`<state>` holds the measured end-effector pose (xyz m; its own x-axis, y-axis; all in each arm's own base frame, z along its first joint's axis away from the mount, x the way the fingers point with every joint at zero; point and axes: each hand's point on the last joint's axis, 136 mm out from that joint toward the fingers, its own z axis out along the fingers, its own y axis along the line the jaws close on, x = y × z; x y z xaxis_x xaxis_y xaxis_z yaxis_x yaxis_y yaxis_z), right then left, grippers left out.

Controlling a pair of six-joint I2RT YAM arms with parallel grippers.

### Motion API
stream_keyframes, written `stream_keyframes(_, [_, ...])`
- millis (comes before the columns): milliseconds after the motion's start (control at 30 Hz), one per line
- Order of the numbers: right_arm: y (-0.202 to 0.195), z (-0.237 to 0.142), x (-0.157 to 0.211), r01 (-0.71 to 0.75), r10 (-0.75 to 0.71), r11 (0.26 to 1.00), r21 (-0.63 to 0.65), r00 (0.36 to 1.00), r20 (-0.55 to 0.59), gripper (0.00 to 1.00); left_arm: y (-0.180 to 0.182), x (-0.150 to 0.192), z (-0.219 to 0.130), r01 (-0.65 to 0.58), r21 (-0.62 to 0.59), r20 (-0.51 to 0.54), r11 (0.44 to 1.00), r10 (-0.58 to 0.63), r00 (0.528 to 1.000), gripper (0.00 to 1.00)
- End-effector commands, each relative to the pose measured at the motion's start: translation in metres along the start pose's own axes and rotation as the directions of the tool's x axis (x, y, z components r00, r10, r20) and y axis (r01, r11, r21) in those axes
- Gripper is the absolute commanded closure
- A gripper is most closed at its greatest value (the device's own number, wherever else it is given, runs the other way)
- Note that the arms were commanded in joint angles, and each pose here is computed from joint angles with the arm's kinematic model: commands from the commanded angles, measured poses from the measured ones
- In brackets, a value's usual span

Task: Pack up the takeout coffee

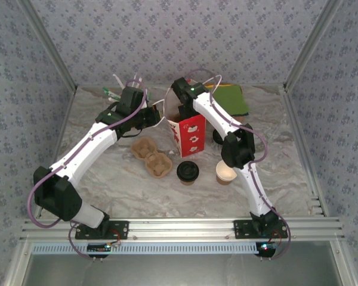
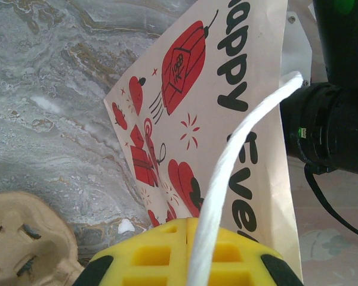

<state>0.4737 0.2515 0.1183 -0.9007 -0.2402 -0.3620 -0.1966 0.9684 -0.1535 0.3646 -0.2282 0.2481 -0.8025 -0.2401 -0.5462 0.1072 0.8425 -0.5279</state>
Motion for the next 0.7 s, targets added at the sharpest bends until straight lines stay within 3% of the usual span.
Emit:
stream_keyframes(0, [-0.012,0.018,0.013,-0.010,0.014,0.998,0.063,0.998,-0.058,1.00,-0.005,-0.006,-0.006,-0.006,0.019,0.013,1.000,0.006,1.000,1.00])
stream_keyframes(667, [-0.018,0.033,0.023,0.001,0.008,0.995,0.096,0.996,-0.094,1.00,-0.004,-0.005,-0.005,-0.004,0.017,0.011,1.000,0.004,1.000,1.00])
